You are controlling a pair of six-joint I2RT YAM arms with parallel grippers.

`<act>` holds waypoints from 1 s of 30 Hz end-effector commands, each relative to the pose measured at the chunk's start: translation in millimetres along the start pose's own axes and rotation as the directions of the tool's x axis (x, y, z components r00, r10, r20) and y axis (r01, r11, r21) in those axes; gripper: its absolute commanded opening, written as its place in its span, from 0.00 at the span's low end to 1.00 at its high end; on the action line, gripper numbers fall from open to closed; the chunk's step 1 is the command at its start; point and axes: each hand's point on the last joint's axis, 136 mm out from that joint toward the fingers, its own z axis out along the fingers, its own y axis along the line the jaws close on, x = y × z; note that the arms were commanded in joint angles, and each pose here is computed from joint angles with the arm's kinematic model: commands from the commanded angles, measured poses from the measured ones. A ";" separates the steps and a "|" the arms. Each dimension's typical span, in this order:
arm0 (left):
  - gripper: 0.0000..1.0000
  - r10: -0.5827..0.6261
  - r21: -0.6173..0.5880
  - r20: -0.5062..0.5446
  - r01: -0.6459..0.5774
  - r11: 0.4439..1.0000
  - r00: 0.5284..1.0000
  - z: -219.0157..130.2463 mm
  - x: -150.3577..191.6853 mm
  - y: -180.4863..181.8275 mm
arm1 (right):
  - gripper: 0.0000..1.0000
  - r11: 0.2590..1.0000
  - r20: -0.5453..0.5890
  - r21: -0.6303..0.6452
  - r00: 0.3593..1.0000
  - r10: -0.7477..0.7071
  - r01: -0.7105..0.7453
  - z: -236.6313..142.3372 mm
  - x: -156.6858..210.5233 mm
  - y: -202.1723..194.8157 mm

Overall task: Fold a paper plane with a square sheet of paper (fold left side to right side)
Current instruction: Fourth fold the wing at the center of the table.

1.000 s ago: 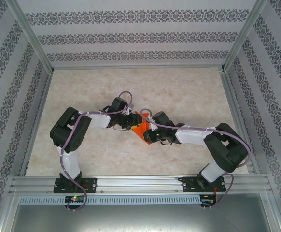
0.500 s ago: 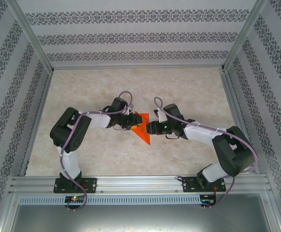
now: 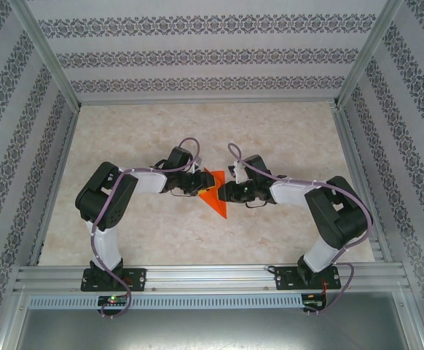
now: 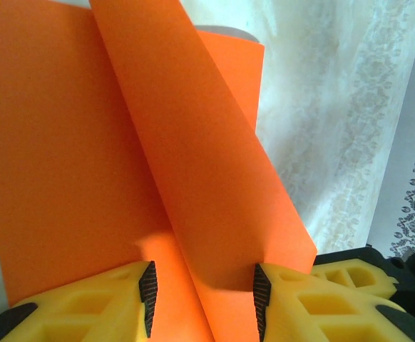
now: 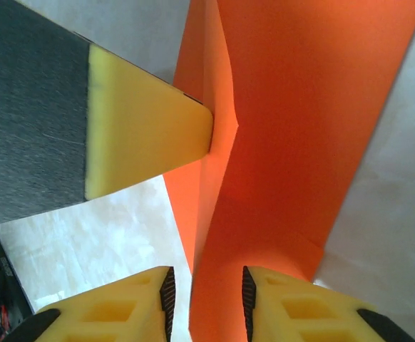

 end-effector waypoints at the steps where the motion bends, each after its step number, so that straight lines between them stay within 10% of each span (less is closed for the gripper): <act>1: 0.44 -0.002 -0.037 -0.014 0.002 0.999 1.000 7.1 6.4 6.9 | 0.23 0.999 0.013 -0.039 1.000 -0.018 0.019 1.9 -10.2 9.6; 8: 0.44 -0.001 -0.037 -0.013 0.000 0.999 1.000 6.4 6.1 6.5 | 0.05 1.000 -0.006 0.012 1.000 -0.021 0.021 3.8 -6.9 -1.4; 30: 0.44 0.001 -0.040 -0.012 -0.001 0.999 1.000 4.8 7.1 6.8 | 0.06 0.989 -0.032 0.147 0.999 -0.022 0.026 5.2 -6.6 -30.4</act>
